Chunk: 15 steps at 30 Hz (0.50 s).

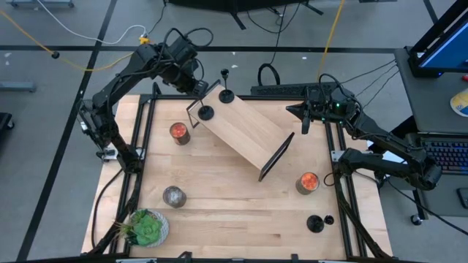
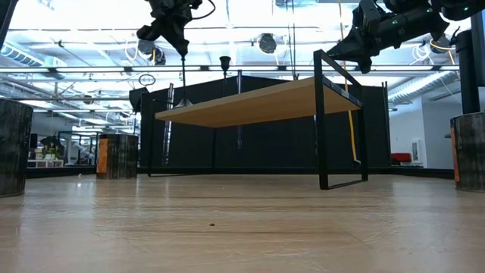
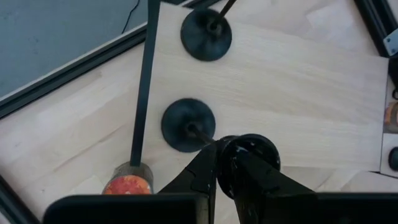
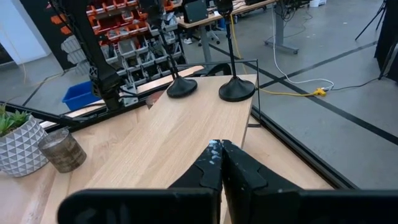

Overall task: Pick & Place candle stick holders
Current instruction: Put the top black candle holder on the shelf

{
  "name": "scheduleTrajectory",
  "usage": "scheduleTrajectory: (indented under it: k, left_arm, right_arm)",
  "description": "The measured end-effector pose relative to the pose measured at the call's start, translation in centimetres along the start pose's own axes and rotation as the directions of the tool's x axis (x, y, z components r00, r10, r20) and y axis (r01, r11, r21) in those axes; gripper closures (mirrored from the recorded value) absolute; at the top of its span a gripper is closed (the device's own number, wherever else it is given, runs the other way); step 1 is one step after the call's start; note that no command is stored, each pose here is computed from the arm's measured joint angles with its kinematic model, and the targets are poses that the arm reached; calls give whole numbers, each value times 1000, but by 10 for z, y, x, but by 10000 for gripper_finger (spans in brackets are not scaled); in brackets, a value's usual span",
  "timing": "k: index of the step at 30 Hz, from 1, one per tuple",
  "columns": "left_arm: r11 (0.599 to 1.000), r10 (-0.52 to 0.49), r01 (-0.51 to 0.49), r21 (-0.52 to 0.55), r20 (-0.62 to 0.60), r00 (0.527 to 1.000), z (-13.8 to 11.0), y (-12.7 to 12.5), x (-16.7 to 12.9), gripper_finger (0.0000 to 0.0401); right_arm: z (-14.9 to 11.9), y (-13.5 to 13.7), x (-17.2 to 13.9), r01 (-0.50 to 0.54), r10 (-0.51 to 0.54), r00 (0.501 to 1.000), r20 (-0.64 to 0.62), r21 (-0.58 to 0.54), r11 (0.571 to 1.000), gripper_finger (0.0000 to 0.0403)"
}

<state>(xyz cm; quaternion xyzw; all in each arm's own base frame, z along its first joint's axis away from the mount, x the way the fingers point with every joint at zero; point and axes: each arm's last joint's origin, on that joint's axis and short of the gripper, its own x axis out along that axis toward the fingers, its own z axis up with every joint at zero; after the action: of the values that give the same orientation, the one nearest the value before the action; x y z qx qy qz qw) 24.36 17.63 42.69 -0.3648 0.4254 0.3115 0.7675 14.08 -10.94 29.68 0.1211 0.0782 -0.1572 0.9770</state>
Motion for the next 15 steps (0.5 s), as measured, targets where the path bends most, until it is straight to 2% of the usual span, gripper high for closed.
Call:
scheduleTrajectory:
  k: [15]
  left_arm:
    - [1000,-19,19,3,46,999,4,-1,-3,363]
  right_arm:
    - [0,0,0,0,0,1000,0,-3,1000,403]
